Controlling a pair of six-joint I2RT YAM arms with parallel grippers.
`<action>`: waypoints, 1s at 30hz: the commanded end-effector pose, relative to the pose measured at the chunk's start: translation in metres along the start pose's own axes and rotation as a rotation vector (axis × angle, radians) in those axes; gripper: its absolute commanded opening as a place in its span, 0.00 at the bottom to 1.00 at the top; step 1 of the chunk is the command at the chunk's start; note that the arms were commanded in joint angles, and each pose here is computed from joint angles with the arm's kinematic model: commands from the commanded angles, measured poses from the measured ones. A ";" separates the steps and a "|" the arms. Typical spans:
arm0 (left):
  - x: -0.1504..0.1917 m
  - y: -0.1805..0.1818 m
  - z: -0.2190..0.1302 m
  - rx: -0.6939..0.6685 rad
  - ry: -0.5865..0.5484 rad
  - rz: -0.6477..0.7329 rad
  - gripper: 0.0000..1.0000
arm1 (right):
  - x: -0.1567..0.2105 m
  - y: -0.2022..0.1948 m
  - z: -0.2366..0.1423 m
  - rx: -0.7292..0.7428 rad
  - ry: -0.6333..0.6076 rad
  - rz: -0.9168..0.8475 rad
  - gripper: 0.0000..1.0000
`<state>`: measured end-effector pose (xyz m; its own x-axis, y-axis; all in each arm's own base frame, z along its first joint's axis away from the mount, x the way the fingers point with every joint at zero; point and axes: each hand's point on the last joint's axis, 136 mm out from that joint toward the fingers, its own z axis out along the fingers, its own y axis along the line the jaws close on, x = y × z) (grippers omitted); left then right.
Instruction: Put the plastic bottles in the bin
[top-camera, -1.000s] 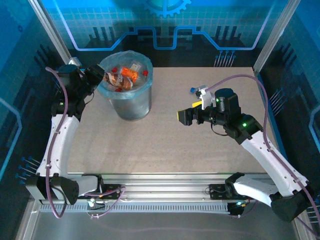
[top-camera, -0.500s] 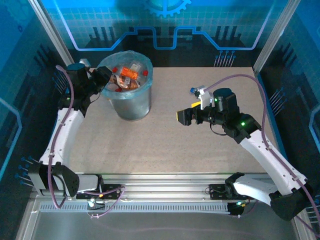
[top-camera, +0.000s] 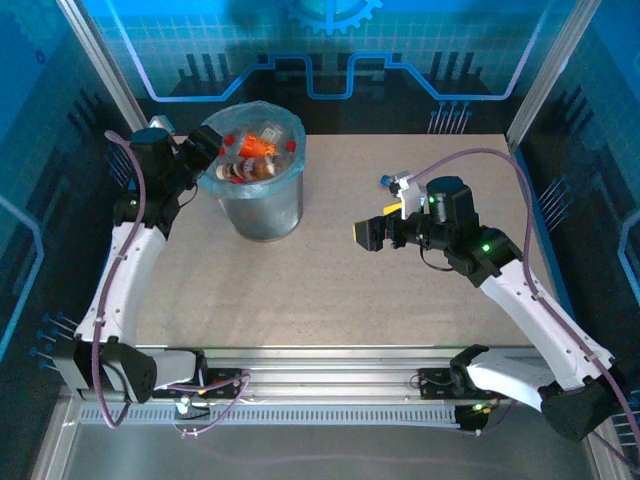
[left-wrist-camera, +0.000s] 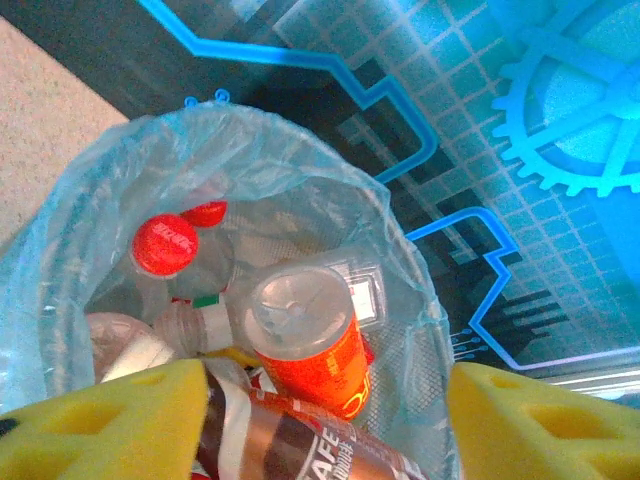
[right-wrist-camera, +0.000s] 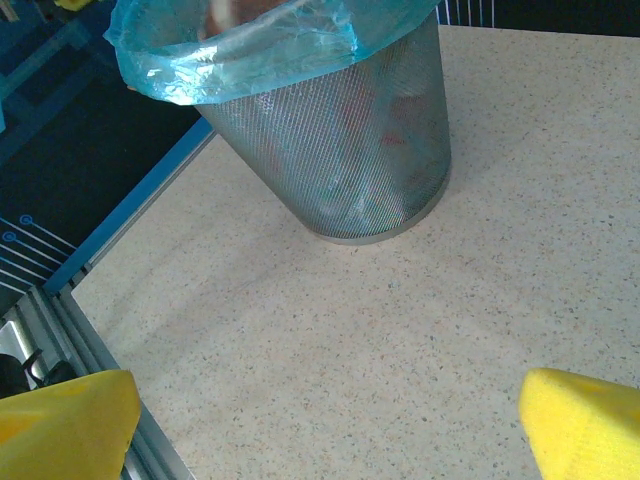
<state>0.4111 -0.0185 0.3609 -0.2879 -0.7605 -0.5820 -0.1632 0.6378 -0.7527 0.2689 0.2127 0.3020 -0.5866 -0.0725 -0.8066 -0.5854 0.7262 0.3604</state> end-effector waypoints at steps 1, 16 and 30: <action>-0.004 -0.012 -0.009 0.019 -0.012 0.072 0.59 | 0.004 -0.002 0.008 0.004 0.012 -0.011 0.98; 0.076 -0.024 0.036 0.033 0.298 0.220 0.51 | 0.019 -0.044 0.037 0.191 0.155 0.079 0.99; 0.030 -0.075 0.002 0.168 0.117 0.389 0.60 | -0.007 -0.191 0.070 0.511 0.312 0.118 0.99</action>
<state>0.4288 -0.0920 0.3548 -0.5087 -0.5050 -0.6973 0.0207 0.8025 -0.5963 0.4105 0.1594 0.2315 -0.7670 -0.0871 -0.6358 -0.2790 0.9374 0.2082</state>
